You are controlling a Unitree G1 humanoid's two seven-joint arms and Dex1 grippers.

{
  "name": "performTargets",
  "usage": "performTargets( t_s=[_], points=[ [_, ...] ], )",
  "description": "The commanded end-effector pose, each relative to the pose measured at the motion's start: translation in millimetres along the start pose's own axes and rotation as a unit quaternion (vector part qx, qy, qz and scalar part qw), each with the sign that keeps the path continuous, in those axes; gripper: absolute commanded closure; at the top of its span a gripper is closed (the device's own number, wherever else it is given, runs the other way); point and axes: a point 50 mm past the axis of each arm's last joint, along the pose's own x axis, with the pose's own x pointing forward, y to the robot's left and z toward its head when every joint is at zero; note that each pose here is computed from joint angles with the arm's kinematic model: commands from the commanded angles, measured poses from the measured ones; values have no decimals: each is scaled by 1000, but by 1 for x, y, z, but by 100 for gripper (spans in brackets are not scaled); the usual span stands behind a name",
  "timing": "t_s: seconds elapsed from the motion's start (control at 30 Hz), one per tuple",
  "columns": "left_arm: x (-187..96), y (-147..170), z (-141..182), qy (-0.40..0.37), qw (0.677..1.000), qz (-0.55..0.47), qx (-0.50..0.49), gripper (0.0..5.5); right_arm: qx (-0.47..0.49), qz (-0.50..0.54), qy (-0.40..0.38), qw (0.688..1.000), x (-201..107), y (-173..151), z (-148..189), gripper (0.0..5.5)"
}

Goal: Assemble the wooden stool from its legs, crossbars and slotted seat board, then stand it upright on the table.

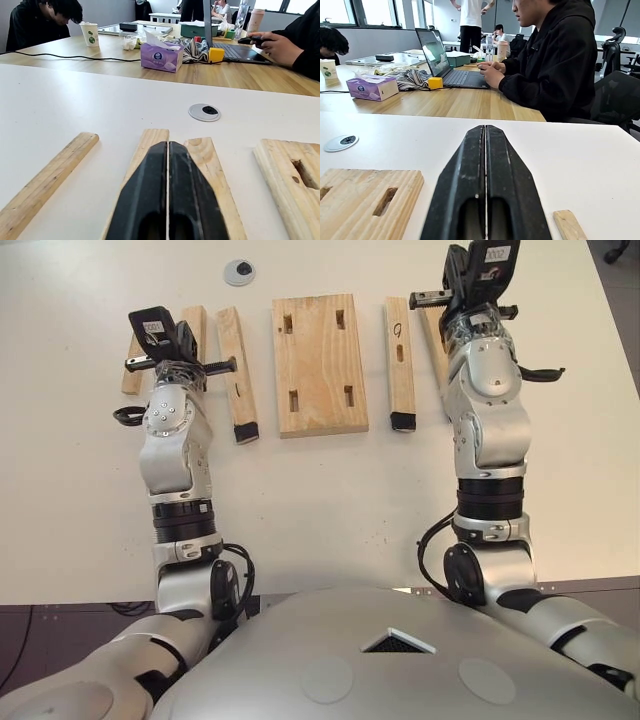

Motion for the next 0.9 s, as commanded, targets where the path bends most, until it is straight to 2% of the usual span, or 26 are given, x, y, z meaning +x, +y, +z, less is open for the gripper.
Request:
performTargets(
  t_s=[0.03, 0.13, 0.23, 0.43, 0.57, 0.73, 0.9],
  points=[
    [15, 35, 14, 8, 998, 4, 61, 501, 19, -15, -3, 1000, -5, 4, 0, 550],
    [29, 89, 23, 40, 994, 33, 94, 456, 1, -26, 2, 1000, -4, -12, -7, 550],
    [30, 119, 12, 82, 990, 29, 111, 417, -3, -39, 3, 999, 1, -23, -7, 550],
    [22, 120, -8, 126, 988, -24, 87, 321, 13, -6, -8, 1000, 4, -1, 3, 550],
    [20, 117, -8, 140, 985, -43, 93, 254, 8, -10, 1, 1000, 2, -7, -2, 550],
    [17, 120, -34, 190, 978, -63, 55, 254, 6, -5, -3, 1000, 7, -6, 2, 550],
    [11, 131, -61, 221, 974, -33, 45, 254, -4, 14, -8, 1000, 12, -6, 8, 550]
  ],
)
